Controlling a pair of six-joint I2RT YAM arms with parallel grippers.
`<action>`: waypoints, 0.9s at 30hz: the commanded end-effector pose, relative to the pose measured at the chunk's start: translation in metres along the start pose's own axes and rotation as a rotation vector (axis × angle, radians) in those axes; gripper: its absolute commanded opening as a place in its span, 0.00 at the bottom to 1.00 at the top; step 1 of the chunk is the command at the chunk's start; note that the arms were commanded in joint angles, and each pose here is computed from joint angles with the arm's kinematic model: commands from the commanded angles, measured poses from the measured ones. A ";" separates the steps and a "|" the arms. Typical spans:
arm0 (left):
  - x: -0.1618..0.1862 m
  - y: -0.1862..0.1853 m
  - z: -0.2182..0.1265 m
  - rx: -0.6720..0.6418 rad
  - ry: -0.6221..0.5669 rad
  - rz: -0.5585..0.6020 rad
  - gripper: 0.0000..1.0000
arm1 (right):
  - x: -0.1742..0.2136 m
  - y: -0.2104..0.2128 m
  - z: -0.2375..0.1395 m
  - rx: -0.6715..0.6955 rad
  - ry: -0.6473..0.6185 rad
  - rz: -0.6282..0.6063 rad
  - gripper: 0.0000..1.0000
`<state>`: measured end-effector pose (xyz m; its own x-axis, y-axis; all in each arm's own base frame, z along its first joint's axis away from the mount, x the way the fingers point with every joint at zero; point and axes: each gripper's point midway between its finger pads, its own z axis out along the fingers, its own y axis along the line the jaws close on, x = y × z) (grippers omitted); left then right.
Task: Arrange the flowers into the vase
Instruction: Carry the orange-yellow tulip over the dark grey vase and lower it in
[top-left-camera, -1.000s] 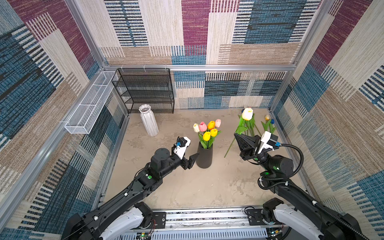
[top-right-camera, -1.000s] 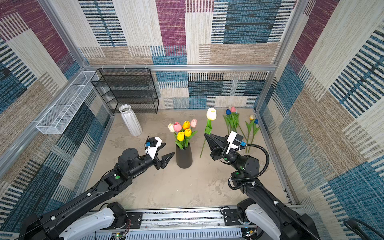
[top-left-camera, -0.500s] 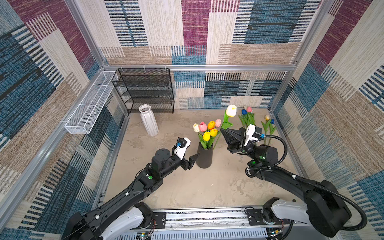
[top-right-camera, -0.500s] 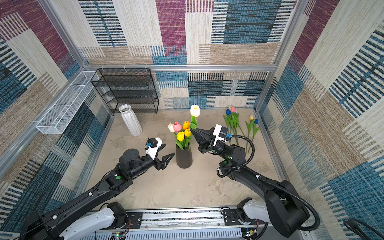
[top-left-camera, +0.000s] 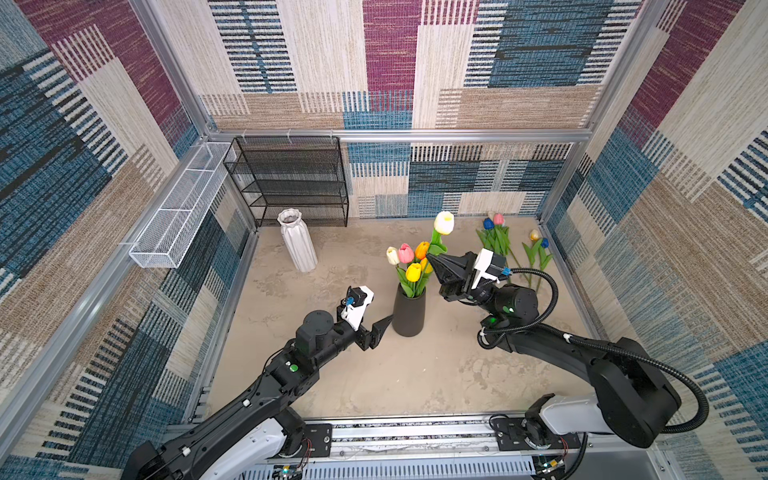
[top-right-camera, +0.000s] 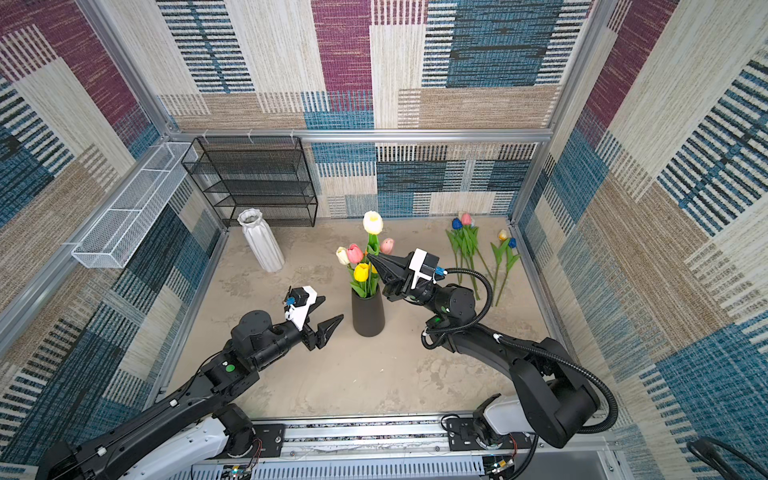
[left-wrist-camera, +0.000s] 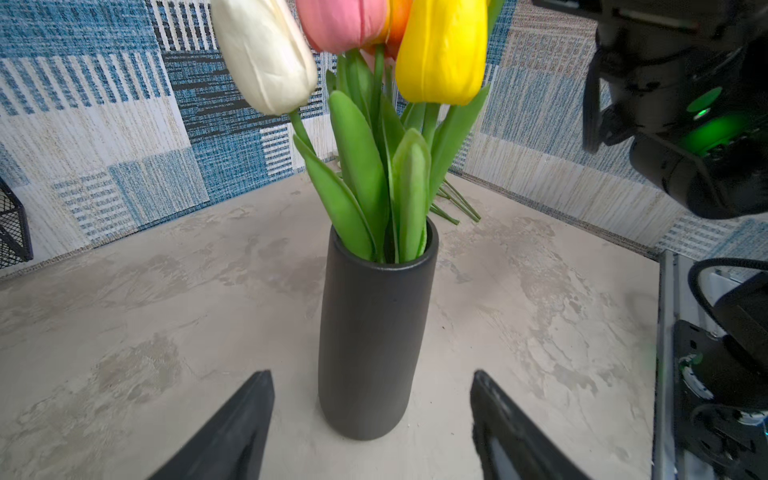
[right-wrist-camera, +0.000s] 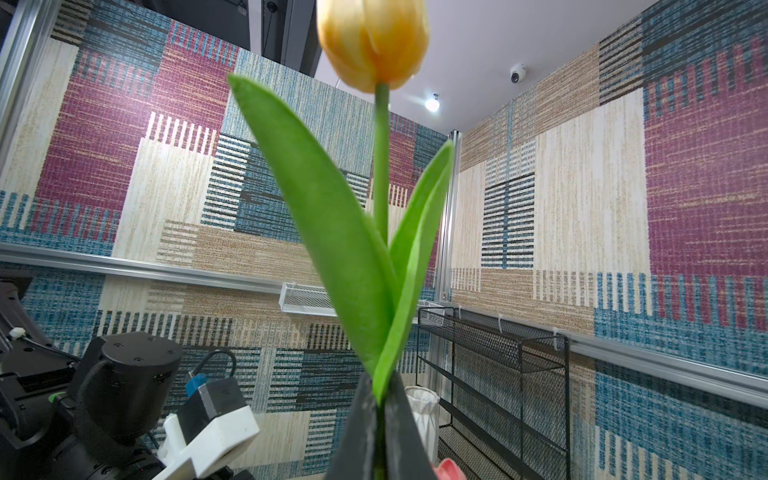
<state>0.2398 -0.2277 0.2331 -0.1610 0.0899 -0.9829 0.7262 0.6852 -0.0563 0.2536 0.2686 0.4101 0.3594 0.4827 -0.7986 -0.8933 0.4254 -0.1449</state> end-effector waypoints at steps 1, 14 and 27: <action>-0.007 0.003 -0.001 -0.017 -0.038 0.004 0.78 | -0.017 -0.002 0.003 0.012 -0.065 -0.070 0.00; 0.001 0.006 -0.001 -0.035 -0.029 0.014 0.78 | 0.023 0.002 -0.004 0.001 0.058 0.003 0.00; 0.010 0.009 0.000 -0.049 -0.030 0.014 0.78 | 0.068 0.004 -0.019 0.032 0.168 0.031 0.02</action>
<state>0.2425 -0.2199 0.2136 -0.1685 0.1008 -0.9805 0.6952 0.7173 -0.0457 0.2671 0.2875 0.3486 0.2741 0.3698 -0.8878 -0.8982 0.4282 -0.0989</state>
